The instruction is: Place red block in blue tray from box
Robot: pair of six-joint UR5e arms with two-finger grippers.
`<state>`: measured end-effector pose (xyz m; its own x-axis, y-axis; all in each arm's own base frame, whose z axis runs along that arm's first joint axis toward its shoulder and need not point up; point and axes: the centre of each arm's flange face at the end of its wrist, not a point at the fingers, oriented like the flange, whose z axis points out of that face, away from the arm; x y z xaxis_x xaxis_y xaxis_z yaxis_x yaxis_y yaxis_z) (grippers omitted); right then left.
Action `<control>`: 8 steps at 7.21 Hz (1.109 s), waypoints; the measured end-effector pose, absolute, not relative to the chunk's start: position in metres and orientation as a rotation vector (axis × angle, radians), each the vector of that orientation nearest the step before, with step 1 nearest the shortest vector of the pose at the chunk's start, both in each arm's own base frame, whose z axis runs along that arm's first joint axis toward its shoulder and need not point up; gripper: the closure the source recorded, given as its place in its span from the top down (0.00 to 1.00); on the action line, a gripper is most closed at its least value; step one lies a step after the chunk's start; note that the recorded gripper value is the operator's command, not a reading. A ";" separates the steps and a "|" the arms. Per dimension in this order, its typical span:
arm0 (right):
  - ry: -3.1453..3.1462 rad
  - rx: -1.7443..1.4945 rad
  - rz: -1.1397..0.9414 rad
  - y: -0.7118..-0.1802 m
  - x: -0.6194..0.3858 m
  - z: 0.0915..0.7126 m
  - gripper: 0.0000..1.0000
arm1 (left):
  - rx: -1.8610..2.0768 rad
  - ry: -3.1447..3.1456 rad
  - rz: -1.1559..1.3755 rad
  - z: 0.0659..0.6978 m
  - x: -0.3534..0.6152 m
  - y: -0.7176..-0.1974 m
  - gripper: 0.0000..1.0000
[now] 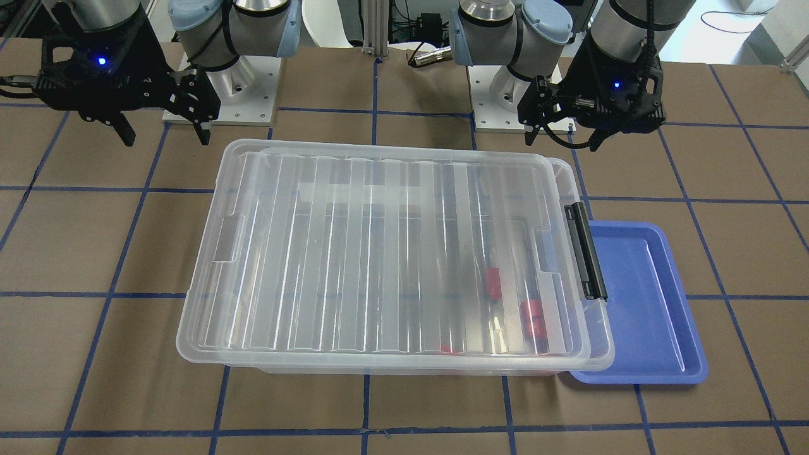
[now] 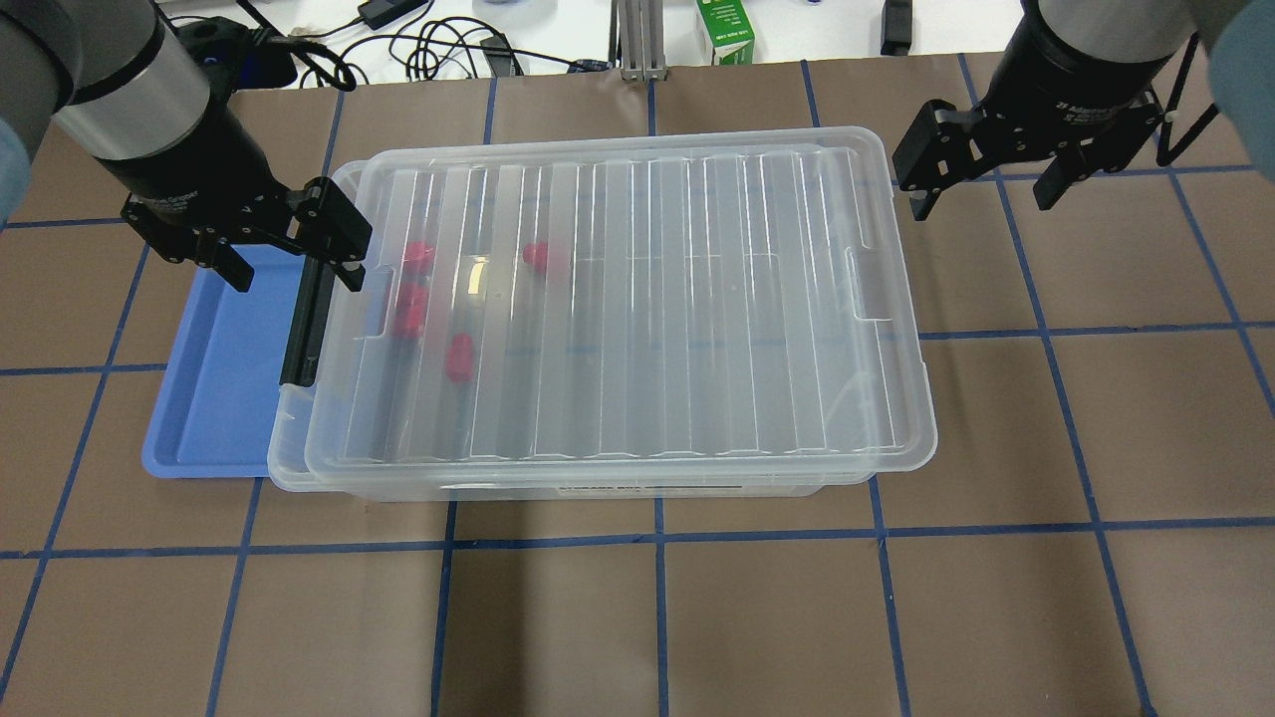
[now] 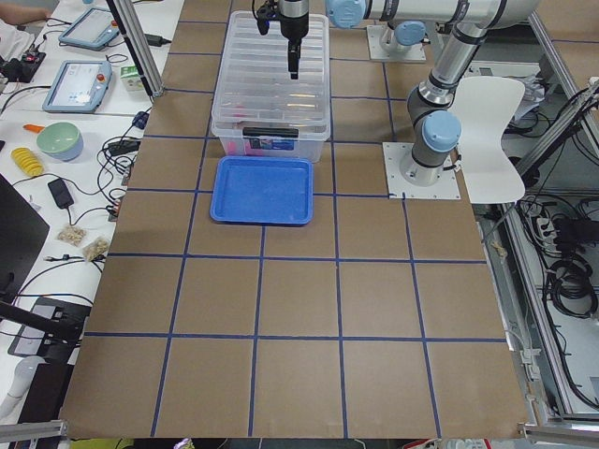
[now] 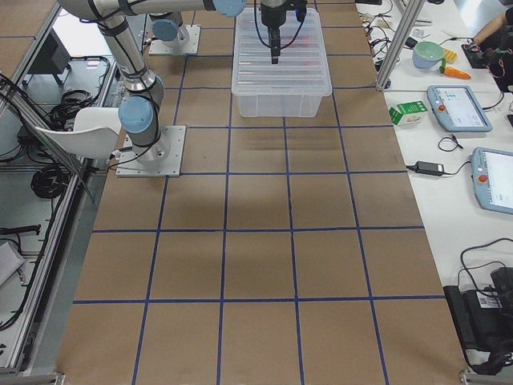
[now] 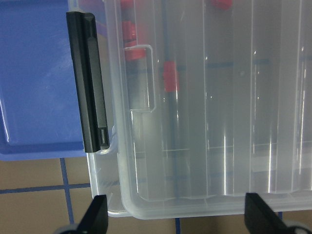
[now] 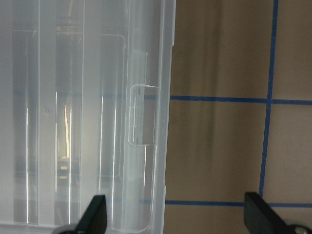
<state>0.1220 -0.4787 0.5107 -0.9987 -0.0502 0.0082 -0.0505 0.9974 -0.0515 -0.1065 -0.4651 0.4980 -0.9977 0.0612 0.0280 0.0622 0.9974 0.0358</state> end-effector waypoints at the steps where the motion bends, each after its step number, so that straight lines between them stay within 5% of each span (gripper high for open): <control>1: -3.134 0.085 0.066 -0.487 0.121 0.481 1.00 | -0.096 -3.114 -0.056 0.498 -0.106 -0.465 1.00; 4: -3.119 0.106 0.151 -0.505 0.115 0.384 0.92 | -0.098 -3.115 -0.056 0.498 -0.106 -0.464 1.00; 8: -3.118 0.088 0.150 -0.521 0.100 0.345 0.92 | -0.108 -3.115 -0.054 0.498 -0.106 -0.465 1.00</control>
<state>0.0999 -0.5211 0.3451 -0.9982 -0.0551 0.0218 -0.0569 0.9938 -0.0952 -0.1058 -0.4646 0.4985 -0.9973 0.0685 0.0258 0.0694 0.9970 0.0336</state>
